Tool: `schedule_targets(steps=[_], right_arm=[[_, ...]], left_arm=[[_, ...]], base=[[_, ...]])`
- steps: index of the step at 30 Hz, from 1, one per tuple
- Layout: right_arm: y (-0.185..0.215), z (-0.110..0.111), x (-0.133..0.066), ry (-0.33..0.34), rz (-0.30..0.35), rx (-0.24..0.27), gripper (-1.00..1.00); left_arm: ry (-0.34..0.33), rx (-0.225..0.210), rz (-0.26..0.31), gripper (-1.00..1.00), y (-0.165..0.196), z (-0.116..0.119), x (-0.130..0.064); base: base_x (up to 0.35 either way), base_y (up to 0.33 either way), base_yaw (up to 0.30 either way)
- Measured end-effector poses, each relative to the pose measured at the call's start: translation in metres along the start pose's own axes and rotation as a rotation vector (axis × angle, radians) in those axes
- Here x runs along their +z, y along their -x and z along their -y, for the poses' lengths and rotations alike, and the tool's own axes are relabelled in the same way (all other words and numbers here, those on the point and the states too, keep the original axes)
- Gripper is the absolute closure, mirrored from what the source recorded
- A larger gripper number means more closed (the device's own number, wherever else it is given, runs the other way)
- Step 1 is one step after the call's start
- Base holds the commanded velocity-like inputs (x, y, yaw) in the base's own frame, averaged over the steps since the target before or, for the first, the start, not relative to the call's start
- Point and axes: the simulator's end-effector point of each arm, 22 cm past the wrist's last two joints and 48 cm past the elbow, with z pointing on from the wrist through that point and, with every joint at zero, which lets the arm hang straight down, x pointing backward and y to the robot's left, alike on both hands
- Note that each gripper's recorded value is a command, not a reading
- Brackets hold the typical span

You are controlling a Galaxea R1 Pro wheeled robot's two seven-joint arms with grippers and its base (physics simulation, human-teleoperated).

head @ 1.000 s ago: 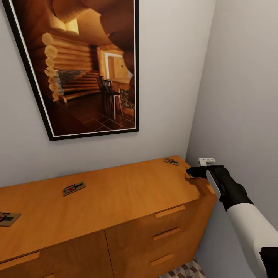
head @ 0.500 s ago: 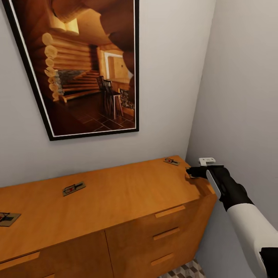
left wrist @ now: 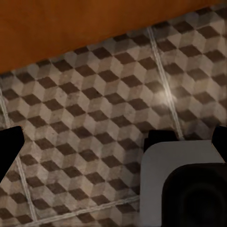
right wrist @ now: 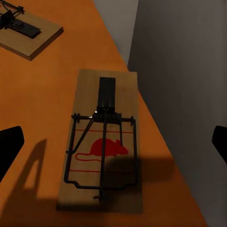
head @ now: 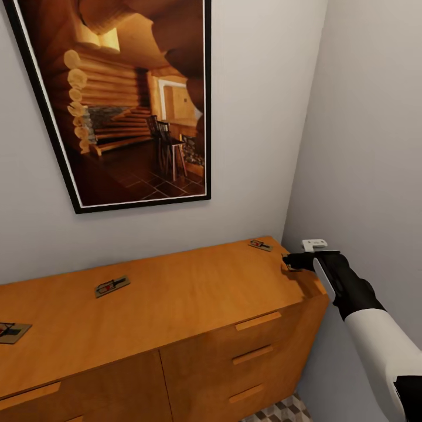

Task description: Take the four mousetraps from the cabinet in the bathroom and place them on the bathroom floor. Make sure all four end up on the same floor surface, and ensure that at least two of them are either under or directly next to the same bathroom sink.

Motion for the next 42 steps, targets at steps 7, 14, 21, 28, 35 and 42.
schedule_targets(steps=[7, 14, 21, 28, 35, 42], right_arm=[[0.000, 0.000, 0.000, 0.000, 0.000, 0.000, -1.00], [0.000, 0.000, 0.000, 0.000, 0.000, 0.000, -1.00], [0.000, 0.000, 0.000, 0.000, 0.000, 0.000, -1.00], [0.000, 0.000, 0.000, 0.000, 0.001, 0.000, -1.00], [0.000, 0.000, 0.000, -0.001, 0.001, -0.001, -1.00], [0.000, 0.000, 0.000, 0.001, 0.001, -0.001, -1.00]], left_arm=[[0.014, 0.005, -0.024, -1.00, -0.012, -0.012, -0.004], [0.020, 0.003, -0.068, -1.00, -0.024, -0.016, -0.006], [0.021, 0.000, -0.117, -1.00, -0.036, -0.018, -0.008], [0.021, -0.002, -0.128, -1.00, -0.039, -0.017, -0.008], [0.021, -0.002, -0.137, -1.00, -0.041, -0.017, -0.009], [0.021, -0.003, -0.145, -1.00, -0.043, -0.017, -0.009]], base=[[0.000, 0.000, 0.000], [0.000, 0.000, 0.000], [0.000, 0.000, 0.000], [0.000, 0.000, 0.000], [0.000, 0.000, 0.000], [0.000, 0.000, 0.000]])
